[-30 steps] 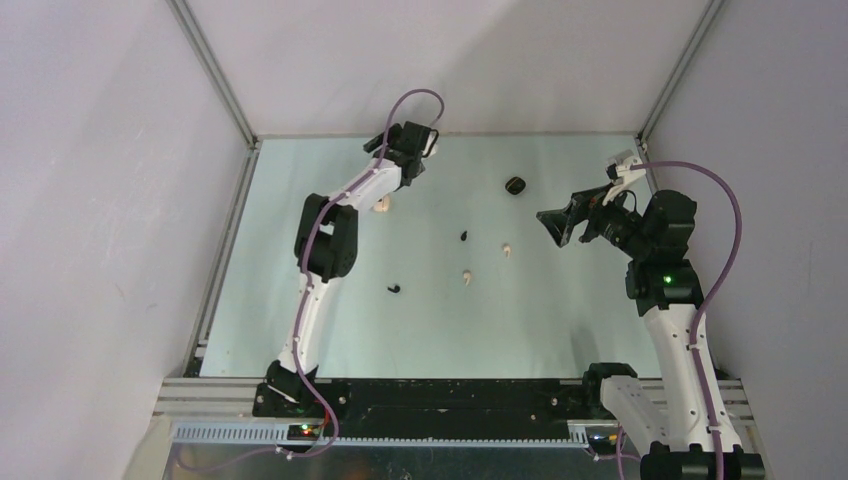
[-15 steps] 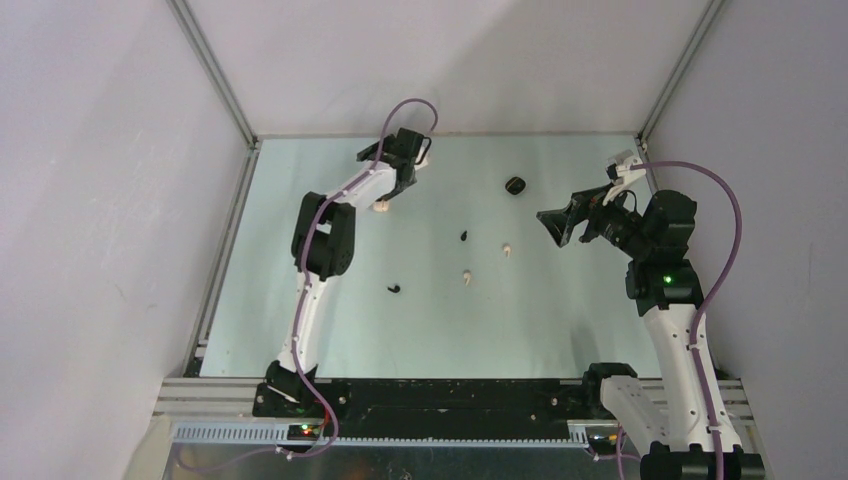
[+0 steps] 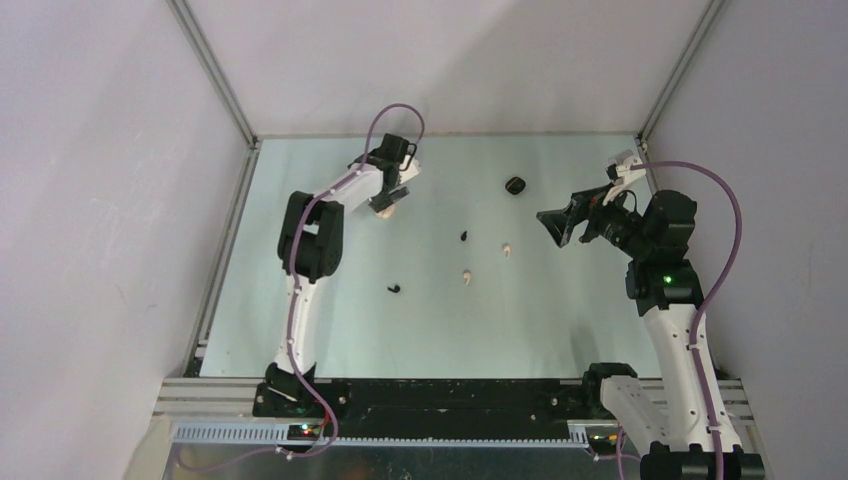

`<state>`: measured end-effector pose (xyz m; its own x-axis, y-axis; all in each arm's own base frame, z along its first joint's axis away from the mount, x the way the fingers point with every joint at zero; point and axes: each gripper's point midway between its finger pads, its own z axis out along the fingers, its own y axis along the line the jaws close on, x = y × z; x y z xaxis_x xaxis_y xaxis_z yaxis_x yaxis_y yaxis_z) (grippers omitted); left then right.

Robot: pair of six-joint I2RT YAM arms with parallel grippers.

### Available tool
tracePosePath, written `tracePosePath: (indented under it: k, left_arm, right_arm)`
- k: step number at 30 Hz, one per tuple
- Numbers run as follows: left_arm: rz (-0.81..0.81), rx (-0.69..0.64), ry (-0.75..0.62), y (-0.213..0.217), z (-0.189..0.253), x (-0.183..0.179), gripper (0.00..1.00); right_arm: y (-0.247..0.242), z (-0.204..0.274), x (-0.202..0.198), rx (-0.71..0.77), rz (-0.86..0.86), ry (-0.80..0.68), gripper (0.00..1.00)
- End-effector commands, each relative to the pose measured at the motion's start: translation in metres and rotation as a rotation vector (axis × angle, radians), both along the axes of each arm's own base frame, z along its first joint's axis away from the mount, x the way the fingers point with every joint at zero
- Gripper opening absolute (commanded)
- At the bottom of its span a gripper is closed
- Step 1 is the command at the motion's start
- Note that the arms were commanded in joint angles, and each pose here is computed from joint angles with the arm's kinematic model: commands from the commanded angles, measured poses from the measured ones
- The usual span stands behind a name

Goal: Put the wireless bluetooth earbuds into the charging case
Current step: Pick up the charging case at the center of the board.

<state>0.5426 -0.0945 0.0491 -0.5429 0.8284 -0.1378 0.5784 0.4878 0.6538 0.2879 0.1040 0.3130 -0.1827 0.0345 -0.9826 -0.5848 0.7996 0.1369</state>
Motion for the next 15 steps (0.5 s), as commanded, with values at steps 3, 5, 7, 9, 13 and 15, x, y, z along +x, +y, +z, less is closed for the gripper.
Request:
tracePosePath:
  k: [3,5,7,9,13,15]
  left_arm:
    - [-0.104,-0.132,-0.027,-0.002,0.054,-0.015,0.99]
    - [-0.128,-0.178,-0.043,0.000,0.075,-0.014,0.99]
    - [-0.167,-0.211,-0.023,0.002,0.085,-0.016,0.99]
    - [-0.231,-0.207,0.020,0.003,0.085,-0.022,0.99]
    - [-0.412,-0.101,0.132,0.010,0.069,-0.031,0.99]
    - [-0.490,-0.069,0.172,0.013,0.062,-0.032,0.99]
  right_arm:
    - [0.001,0.011,-0.001,0.004,0.008,-0.049,1.00]
    - [0.000,0.011,-0.001,0.004,0.007,-0.049,1.00]
    - [0.000,0.011,-0.001,0.004,0.006,-0.048,1.00]
    - [-0.001,0.011,0.000,0.004,0.004,-0.047,1.00]
    - [-0.002,0.010,0.001,0.003,0.000,-0.045,1.00]
    - [-0.003,0.010,0.001,0.004,-0.003,-0.045,1.00]
